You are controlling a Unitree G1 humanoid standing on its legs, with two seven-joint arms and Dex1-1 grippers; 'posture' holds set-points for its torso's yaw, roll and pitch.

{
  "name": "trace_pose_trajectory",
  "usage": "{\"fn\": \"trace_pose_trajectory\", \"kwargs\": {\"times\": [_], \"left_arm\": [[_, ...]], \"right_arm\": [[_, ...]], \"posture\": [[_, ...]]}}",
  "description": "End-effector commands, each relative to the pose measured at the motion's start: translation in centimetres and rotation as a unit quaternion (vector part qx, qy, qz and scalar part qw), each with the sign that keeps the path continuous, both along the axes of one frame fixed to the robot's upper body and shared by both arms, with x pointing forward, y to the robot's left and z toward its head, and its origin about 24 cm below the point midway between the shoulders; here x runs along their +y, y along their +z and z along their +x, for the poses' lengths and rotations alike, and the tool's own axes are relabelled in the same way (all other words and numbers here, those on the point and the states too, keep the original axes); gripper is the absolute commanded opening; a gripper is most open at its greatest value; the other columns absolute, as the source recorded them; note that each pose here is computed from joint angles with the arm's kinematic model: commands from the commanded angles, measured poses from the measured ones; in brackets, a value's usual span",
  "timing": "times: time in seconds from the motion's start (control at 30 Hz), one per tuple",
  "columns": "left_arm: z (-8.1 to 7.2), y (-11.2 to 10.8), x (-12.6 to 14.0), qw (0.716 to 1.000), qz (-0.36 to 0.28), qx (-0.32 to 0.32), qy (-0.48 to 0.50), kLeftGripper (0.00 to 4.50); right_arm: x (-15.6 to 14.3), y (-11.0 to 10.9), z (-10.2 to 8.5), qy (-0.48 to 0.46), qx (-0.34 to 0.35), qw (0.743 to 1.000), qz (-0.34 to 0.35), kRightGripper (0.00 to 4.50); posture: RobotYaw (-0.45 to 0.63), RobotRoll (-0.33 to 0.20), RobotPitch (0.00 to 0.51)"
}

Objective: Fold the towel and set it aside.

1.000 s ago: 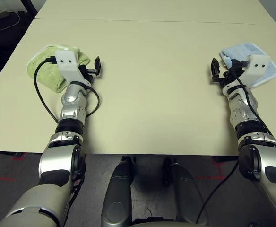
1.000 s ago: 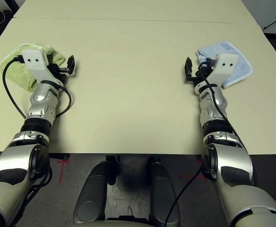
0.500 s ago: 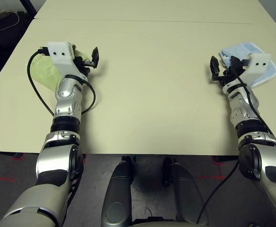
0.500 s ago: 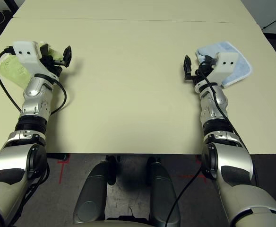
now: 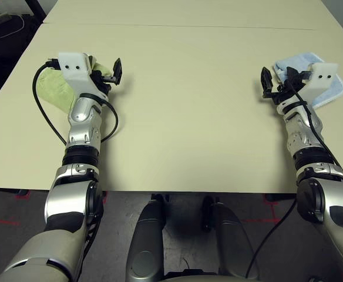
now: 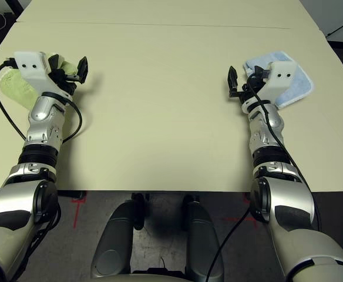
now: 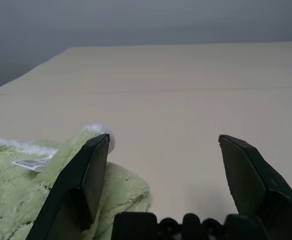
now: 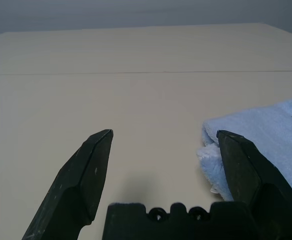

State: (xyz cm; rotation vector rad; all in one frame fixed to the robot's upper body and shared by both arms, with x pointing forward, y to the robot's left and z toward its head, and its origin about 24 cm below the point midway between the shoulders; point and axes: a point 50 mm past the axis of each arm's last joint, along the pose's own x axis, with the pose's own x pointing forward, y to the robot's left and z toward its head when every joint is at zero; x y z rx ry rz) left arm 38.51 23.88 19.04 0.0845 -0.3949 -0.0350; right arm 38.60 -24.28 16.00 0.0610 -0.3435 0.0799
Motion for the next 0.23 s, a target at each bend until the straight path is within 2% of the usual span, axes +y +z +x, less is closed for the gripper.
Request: {"fn": "trace_pose_trajectory", "kwargs": {"times": [0.03,0.23], "left_arm": [[-0.19,-1.50,0.44,1.000,-0.009,0.025,0.009,4.42],[-0.19,-1.88,0.39,0.999,-0.011,0.035,0.009,4.42]], "right_arm": [[-0.26,-0.38,-0.15,-0.003,0.010,1.000,-0.003,4.50],[-0.19,-0.32,-0.10,-0.001,0.011,1.000,-0.005,4.50]], "posture": [[0.02,0.000,0.248],[0.02,0.000,0.245]]}}
